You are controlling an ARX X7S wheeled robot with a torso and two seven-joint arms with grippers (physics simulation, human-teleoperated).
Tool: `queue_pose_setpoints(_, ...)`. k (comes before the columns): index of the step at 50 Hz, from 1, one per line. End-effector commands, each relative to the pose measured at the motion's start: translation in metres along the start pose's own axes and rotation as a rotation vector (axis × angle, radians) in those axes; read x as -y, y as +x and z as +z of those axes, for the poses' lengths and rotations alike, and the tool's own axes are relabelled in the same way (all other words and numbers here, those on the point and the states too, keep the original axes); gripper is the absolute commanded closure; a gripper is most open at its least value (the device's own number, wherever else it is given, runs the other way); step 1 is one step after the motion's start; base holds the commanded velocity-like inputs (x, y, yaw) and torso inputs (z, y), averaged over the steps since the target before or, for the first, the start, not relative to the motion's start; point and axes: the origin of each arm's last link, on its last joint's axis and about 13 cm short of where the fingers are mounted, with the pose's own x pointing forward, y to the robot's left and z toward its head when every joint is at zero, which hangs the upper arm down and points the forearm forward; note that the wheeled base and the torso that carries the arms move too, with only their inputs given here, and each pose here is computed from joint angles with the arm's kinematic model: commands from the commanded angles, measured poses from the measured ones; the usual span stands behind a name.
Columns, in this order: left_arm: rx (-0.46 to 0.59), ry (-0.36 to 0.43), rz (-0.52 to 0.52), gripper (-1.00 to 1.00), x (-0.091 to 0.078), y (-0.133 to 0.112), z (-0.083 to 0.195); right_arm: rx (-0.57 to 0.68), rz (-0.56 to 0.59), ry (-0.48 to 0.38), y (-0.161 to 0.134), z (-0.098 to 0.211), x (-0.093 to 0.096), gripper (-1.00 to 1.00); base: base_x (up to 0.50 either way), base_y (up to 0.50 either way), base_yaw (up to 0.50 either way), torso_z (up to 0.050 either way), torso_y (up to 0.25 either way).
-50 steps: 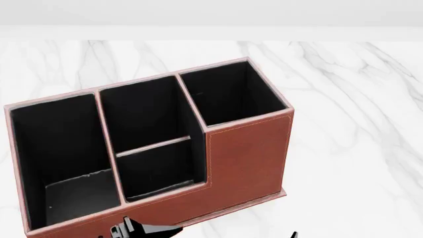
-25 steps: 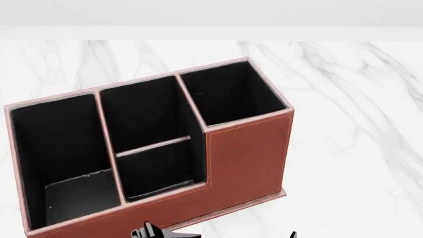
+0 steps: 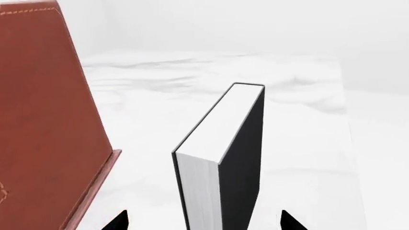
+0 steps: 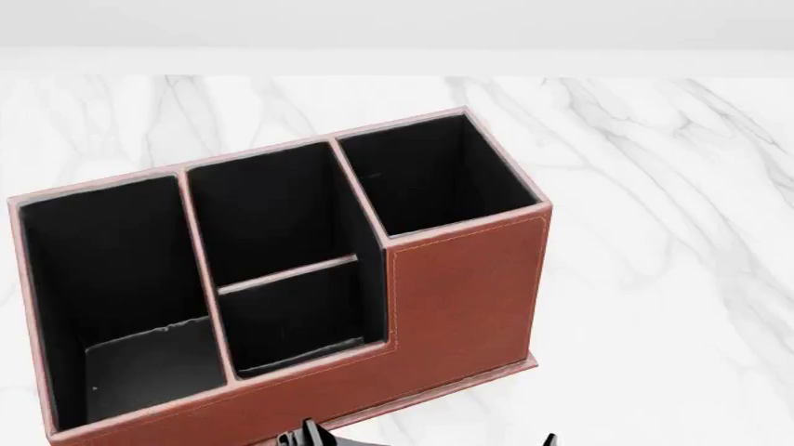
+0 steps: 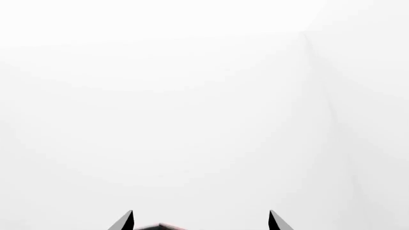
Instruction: Pick up the book and place it in the back compartment of the caddy.
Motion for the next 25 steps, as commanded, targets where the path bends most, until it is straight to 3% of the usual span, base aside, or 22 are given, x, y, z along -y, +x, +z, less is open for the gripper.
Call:
queue_pose_setpoints(1, -0.007, 0.005, -0.007, -1.00, -0.001, 0.005, 0.001, 0.000, 0.001, 0.000, 0.000, 0.000, 0.000, -1.00, 0.00, 0.00, 0.00, 0.000, 0.000)
queue_pose_setpoints(25, 0.004, -0.009, -0.006, -1.00, -0.009, 0.017, -0.003, -0.002, 0.008, 0.004, -0.001, 0.000, -0.001, -1.00, 0.00, 0.00, 0.00, 0.000, 0.000)
